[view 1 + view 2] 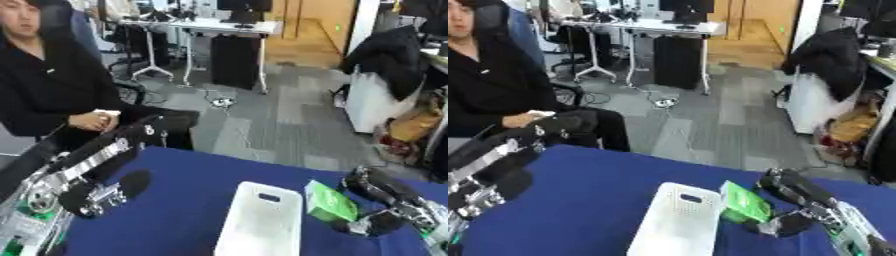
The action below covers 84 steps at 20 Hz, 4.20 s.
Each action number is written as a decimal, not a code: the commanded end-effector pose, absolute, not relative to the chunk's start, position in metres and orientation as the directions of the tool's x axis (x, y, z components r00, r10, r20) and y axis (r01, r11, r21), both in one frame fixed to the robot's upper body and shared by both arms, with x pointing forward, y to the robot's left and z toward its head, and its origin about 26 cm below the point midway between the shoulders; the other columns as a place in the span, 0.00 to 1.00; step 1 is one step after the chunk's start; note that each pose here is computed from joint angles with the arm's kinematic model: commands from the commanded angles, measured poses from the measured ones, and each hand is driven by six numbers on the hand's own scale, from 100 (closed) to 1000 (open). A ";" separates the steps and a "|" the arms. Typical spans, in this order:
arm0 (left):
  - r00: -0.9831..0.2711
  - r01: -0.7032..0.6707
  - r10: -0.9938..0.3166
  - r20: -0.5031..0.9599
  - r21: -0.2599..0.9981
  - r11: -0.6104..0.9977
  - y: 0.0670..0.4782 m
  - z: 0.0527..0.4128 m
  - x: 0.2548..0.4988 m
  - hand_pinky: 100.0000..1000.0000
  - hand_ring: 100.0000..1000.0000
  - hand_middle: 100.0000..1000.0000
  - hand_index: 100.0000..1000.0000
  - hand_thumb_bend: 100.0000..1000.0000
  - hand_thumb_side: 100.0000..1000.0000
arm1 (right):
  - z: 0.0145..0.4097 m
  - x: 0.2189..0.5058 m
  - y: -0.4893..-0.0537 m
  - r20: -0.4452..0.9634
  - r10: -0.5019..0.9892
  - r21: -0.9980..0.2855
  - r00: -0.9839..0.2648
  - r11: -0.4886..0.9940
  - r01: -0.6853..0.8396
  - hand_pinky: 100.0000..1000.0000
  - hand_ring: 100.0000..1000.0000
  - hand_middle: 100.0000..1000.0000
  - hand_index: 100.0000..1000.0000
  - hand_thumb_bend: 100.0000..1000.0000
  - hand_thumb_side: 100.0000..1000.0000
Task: Pick up objects on the table and place them in the box.
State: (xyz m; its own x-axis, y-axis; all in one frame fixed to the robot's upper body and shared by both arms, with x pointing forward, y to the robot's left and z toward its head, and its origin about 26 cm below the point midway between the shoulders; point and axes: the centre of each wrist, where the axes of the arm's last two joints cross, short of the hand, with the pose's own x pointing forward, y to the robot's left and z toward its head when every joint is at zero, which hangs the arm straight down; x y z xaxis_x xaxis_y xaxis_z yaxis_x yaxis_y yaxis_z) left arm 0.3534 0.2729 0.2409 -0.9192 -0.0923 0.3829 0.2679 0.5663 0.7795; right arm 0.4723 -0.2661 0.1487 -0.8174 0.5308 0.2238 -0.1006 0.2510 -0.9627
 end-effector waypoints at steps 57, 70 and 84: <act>-0.989 0.147 0.067 0.131 0.911 0.385 0.247 0.264 0.348 0.99 1.00 1.00 1.00 0.00 0.85 | 0.170 0.480 -0.157 0.337 0.137 -0.940 -0.931 0.094 -0.327 0.08 0.40 0.49 0.76 0.45 1.00; -0.990 0.144 0.055 0.134 0.911 0.387 0.251 0.265 0.348 0.99 1.00 1.00 1.00 0.00 0.85 | 0.162 0.482 -0.178 0.328 0.244 -0.945 -0.912 0.085 -0.317 0.69 0.74 0.80 0.95 0.37 1.00; -0.989 0.118 -0.038 0.142 0.923 0.365 0.278 0.259 0.348 0.99 1.00 1.00 1.00 0.00 0.86 | 0.178 0.403 -0.237 0.563 0.102 -0.572 -0.820 0.764 -0.298 0.17 0.33 0.40 0.59 0.06 1.00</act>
State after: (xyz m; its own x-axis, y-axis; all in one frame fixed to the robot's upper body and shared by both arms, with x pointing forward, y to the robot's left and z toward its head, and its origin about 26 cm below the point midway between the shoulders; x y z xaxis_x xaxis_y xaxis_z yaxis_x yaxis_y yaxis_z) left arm 0.3502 0.2701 0.2492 -0.9264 -0.0682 0.3702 0.2682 0.5706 0.7762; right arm 0.4111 -0.2389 0.1468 -0.7894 0.1590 0.5929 -0.3145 0.7248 -0.6130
